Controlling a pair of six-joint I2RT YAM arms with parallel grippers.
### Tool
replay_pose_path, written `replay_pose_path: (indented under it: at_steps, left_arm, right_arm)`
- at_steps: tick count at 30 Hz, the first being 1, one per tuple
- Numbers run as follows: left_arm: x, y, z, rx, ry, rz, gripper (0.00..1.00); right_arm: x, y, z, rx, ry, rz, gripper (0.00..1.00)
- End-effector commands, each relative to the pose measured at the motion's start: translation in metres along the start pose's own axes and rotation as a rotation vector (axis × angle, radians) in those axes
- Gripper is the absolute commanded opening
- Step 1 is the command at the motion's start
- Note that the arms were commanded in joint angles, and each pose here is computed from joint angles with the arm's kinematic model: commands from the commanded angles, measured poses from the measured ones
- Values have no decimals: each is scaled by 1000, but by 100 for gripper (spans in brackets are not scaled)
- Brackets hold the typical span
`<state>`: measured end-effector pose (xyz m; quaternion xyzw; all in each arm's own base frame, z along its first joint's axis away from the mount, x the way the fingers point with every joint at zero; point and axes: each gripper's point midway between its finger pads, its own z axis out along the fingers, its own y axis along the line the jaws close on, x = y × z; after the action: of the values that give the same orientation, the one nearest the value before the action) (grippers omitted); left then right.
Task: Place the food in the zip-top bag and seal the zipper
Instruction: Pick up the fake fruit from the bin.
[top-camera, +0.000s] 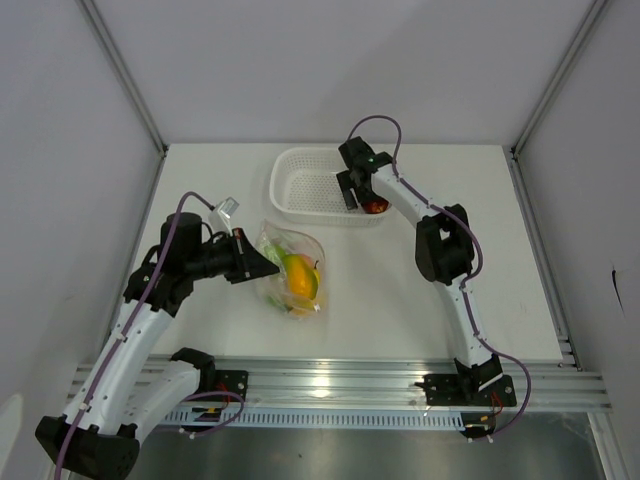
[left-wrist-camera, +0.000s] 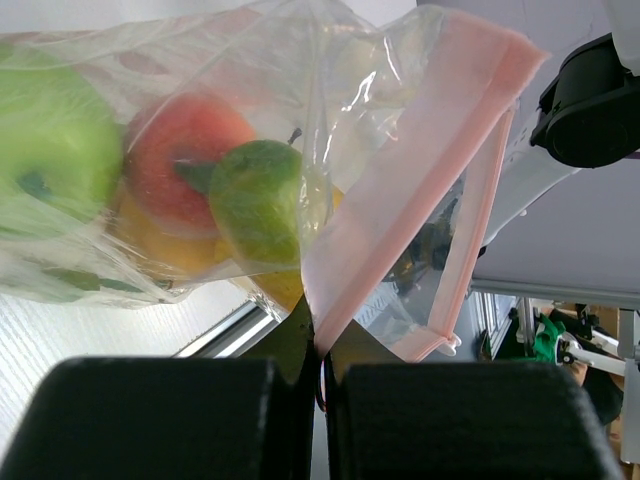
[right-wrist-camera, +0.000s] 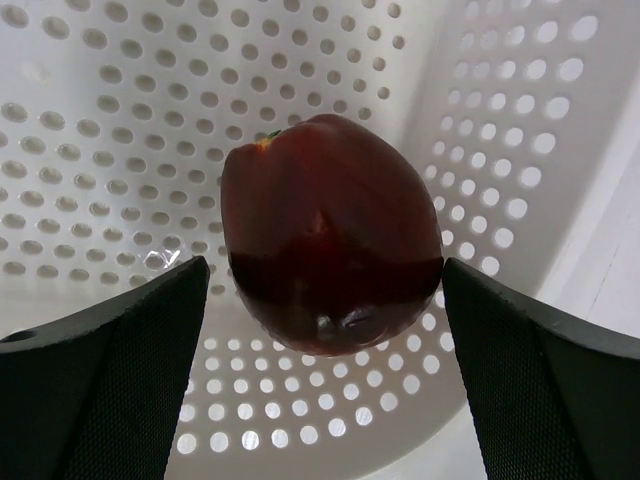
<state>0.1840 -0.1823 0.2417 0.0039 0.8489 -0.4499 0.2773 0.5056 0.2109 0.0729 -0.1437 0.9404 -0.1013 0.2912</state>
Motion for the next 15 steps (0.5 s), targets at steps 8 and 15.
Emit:
replay_pose_path:
  at_steps: [8, 15]
  left_arm:
    - [1, -8, -5, 31, -11, 27, 1]
    - [3, -7, -6, 25, -14, 26, 1]
  right_arm:
    - [-10, 3, 9, -9, -34, 28, 99]
    - [-10, 3, 19, -35, -34, 46, 90]
